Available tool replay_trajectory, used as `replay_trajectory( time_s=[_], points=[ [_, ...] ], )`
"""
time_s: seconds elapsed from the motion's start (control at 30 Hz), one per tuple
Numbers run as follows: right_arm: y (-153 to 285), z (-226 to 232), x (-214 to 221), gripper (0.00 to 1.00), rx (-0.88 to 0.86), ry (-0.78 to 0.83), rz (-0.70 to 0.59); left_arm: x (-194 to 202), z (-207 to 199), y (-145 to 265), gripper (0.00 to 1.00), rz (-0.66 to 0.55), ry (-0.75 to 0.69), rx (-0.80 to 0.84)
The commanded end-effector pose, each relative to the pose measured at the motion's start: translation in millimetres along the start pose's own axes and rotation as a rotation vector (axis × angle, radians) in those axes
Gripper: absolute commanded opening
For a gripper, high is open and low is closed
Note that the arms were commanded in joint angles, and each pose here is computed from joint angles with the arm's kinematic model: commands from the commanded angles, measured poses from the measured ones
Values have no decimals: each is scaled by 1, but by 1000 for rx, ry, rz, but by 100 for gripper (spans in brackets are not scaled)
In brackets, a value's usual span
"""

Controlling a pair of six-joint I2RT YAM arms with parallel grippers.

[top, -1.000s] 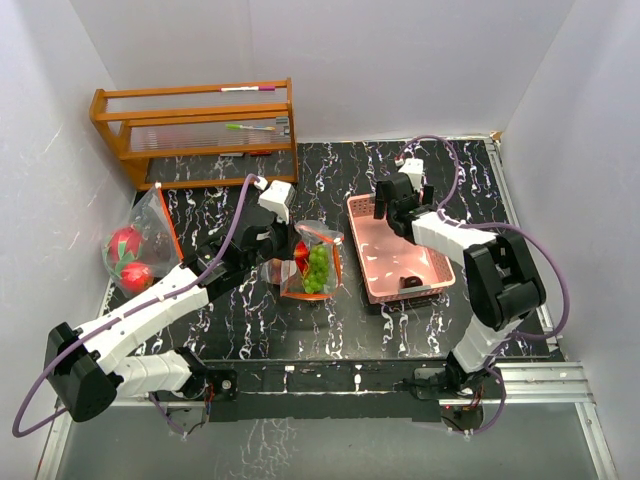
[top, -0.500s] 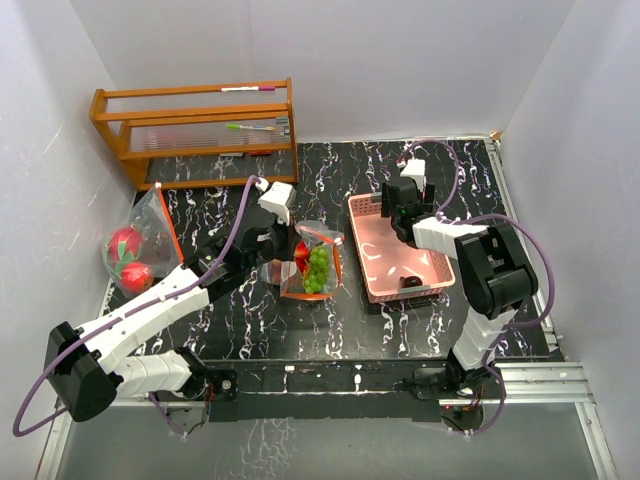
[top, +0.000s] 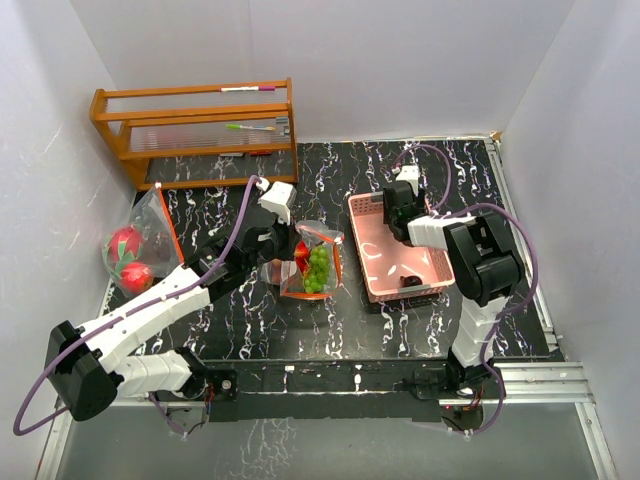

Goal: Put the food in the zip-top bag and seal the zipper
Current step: Pick up the fake fruit from the bin.

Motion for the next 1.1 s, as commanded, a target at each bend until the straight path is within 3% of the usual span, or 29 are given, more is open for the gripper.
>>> replay_trajectory(
  time_s=[0.0,0.2,0.33,0.5,0.87,1.07],
  points=[
    [-4,11,-28,52,-40,-28,-65,-8,4,3,0,-33,-9,-19],
    [9,11,-30,33,-81,-31,-66,-7,5,3,0,-32,-9,-20],
    [30,13,-39,30,-150,-69,-71,-7,4,2,0,-28,-10,-19],
    [97,22,-69,30,-383,-112,-97,-4,5,-2,0,-12,-15,-29],
    [273,29,-74,31,-975,-86,-200,-6,-1,-19,0,21,9,-10],
    [324,53,-62,32,-1214,-33,-177,-21,-3,-33,0,9,8,-19]
  ],
)
Point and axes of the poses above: each gripper's point midway between its finger pads, its own y axis back along the fingers, its own z axis along the line the jaws close on, x = y × z, the point moved 3 cm from there along y, back along the fingers, and after that the axes turned 10 degrees about -y, right-handed, at the moved point
